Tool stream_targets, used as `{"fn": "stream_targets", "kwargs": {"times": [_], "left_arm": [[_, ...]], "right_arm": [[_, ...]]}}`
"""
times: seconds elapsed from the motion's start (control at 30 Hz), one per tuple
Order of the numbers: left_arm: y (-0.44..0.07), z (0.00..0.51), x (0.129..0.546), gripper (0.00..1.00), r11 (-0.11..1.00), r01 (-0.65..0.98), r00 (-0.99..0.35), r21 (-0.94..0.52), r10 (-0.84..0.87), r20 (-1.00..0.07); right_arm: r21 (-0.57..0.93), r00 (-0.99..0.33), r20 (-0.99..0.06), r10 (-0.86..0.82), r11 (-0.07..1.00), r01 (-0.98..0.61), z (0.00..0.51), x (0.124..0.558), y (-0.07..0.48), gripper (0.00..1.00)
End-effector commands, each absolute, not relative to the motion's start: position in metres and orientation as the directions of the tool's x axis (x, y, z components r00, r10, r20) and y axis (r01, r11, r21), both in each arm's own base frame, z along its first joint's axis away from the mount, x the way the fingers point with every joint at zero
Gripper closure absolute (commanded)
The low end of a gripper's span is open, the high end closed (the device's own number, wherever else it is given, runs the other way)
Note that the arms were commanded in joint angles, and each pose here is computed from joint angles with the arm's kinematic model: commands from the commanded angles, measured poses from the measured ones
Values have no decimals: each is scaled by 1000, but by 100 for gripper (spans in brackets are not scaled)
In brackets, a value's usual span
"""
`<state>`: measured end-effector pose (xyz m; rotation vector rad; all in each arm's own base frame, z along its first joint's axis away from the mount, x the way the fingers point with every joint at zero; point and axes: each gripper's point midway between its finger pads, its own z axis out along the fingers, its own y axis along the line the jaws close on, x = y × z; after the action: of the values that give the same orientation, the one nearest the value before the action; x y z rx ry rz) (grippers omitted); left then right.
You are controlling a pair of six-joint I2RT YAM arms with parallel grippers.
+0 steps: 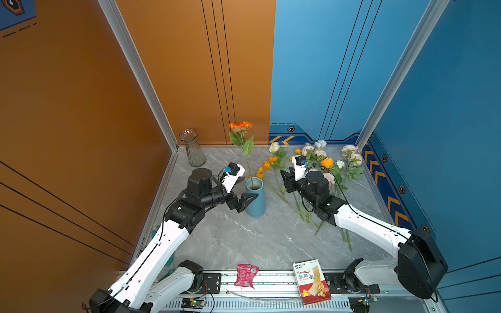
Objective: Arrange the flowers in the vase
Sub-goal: 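Release the gerbera and grasp an orange poppy stem with the right gripper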
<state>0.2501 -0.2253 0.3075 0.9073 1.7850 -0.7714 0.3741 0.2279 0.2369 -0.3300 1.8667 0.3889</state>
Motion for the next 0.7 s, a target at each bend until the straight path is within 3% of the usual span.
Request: {"fn": "stream_targets", "kwargs": {"times": [0.0,0.27,0.5,0.67], "left_arm": [[-236,306,247,2,518,855,-230,23,419,-878],[-276,259,234,2,333,935,-147,122,677,-721],[-278,249,218,2,327,937,-117,125,628,-769],[-275,255,215,2,329,928,-78,172,627,-775]], "right_arm": [[36,-543,-799,-259,880,-473,175,353,208,53],[112,-711,-556,-431,809,-577,98,323,204,52],[49,-781,-361,-509,826,-561,47,324,195,57],[18,-783,-320,-533,823,-568,33,325,198,58]]}}
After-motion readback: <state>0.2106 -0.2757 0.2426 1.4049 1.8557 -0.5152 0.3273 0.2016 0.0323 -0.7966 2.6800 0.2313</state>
